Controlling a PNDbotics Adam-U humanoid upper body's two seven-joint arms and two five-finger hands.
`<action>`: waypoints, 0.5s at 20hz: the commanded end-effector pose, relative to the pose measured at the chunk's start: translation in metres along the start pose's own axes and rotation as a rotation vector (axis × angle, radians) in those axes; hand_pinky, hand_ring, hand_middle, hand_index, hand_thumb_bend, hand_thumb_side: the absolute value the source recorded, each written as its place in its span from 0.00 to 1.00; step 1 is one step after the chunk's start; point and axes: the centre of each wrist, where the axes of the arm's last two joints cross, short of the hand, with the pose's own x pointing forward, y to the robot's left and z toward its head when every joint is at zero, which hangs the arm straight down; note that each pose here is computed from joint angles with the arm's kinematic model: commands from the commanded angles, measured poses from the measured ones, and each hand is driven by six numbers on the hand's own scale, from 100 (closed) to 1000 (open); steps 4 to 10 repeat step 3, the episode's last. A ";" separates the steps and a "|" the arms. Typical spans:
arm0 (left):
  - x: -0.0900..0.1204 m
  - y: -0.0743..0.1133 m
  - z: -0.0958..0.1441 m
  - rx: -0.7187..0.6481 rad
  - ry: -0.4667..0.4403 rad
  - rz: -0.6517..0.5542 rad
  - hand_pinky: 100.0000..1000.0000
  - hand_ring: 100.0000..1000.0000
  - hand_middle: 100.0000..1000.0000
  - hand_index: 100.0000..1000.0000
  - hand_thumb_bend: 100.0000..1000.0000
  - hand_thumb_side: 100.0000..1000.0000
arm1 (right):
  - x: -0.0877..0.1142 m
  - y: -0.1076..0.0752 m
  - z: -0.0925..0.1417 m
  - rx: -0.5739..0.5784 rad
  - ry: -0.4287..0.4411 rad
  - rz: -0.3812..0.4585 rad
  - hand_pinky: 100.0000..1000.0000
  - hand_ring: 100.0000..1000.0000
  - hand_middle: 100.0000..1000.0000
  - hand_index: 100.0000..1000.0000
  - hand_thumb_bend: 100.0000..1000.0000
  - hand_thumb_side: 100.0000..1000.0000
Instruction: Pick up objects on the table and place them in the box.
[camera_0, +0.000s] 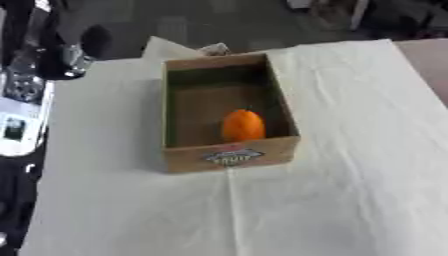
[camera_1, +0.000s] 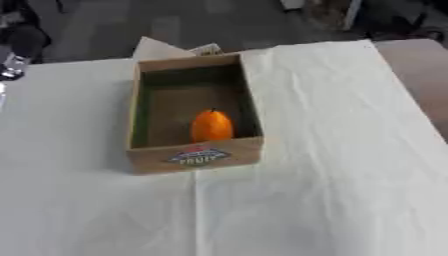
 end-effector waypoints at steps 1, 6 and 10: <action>0.008 0.021 0.003 0.042 0.044 0.053 0.39 0.59 0.48 0.75 0.50 1.00 | 0.007 -0.006 -0.006 0.001 -0.037 0.033 0.87 0.94 0.48 0.71 0.00 0.79; 0.013 0.029 0.014 0.069 0.106 0.105 0.38 0.58 0.47 0.74 0.46 1.00 | 0.007 -0.007 -0.005 0.001 -0.037 0.042 0.87 0.93 0.48 0.71 0.00 0.79; 0.013 0.029 0.014 0.069 0.106 0.105 0.38 0.58 0.47 0.74 0.46 1.00 | 0.007 -0.007 -0.005 0.001 -0.037 0.042 0.87 0.93 0.48 0.71 0.00 0.79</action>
